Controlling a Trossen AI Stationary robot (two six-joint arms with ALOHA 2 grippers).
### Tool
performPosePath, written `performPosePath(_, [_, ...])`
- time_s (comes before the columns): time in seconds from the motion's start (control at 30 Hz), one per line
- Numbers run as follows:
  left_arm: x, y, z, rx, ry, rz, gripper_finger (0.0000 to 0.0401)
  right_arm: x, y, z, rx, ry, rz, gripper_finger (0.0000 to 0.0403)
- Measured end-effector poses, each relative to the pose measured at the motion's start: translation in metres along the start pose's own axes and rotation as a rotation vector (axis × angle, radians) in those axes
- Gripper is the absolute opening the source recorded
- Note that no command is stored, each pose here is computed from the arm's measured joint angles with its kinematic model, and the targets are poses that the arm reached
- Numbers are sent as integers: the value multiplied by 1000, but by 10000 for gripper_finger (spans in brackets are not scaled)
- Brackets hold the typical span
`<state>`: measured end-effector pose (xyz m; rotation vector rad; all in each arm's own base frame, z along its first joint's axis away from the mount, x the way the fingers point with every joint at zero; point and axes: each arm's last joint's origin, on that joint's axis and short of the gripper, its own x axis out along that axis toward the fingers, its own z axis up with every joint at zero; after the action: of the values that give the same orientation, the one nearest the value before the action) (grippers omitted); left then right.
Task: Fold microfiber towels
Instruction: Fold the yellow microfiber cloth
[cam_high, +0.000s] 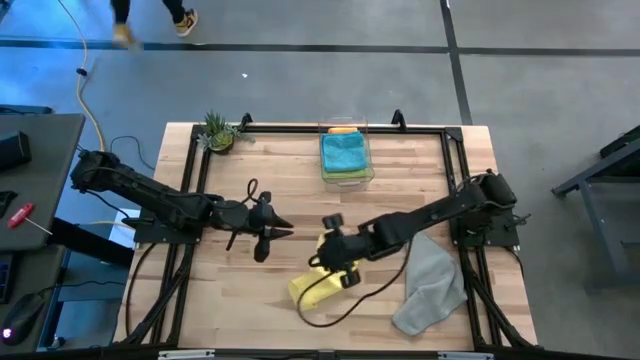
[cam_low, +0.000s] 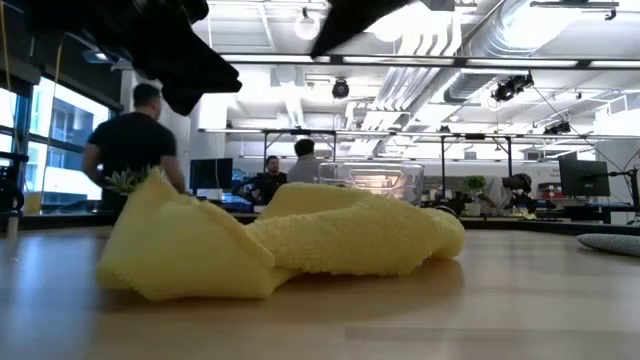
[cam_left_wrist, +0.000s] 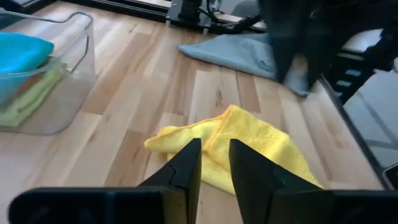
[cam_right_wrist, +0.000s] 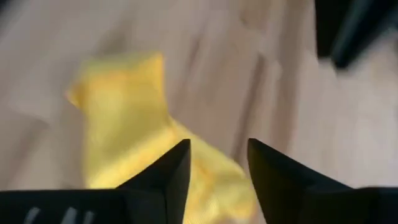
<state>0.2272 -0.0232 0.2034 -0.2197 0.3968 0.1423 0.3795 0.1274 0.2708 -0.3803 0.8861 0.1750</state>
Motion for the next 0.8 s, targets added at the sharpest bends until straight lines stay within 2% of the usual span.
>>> performPosePath(0.07, [0,-1,0,-17,-3,-5,64,-6,6,-11,-24,68,-67,131])
performPosePath(0.13, [1,-2,-1,-30,0,-12,55,-12,11,-26,2,83,-82,100])
performPosePath(0.3, [17,-7,-11,-75,43,-54,24,-12,23,-72,139,-48,-67,11])
performPosePath(0.4, [36,-9,-23,-99,107,-86,4,-18,27,-93,243,-203,-107,18])
performPosePath(0.47, [48,-12,-26,-104,140,-78,5,-22,30,-107,296,-282,-161,24])
performPosePath(0.63, [81,-19,-23,-118,181,-65,40,-34,40,-131,366,-429,-252,6])
performPosePath(0.8, [111,-19,-24,-111,270,-10,89,-38,48,-143,372,-462,-311,5])
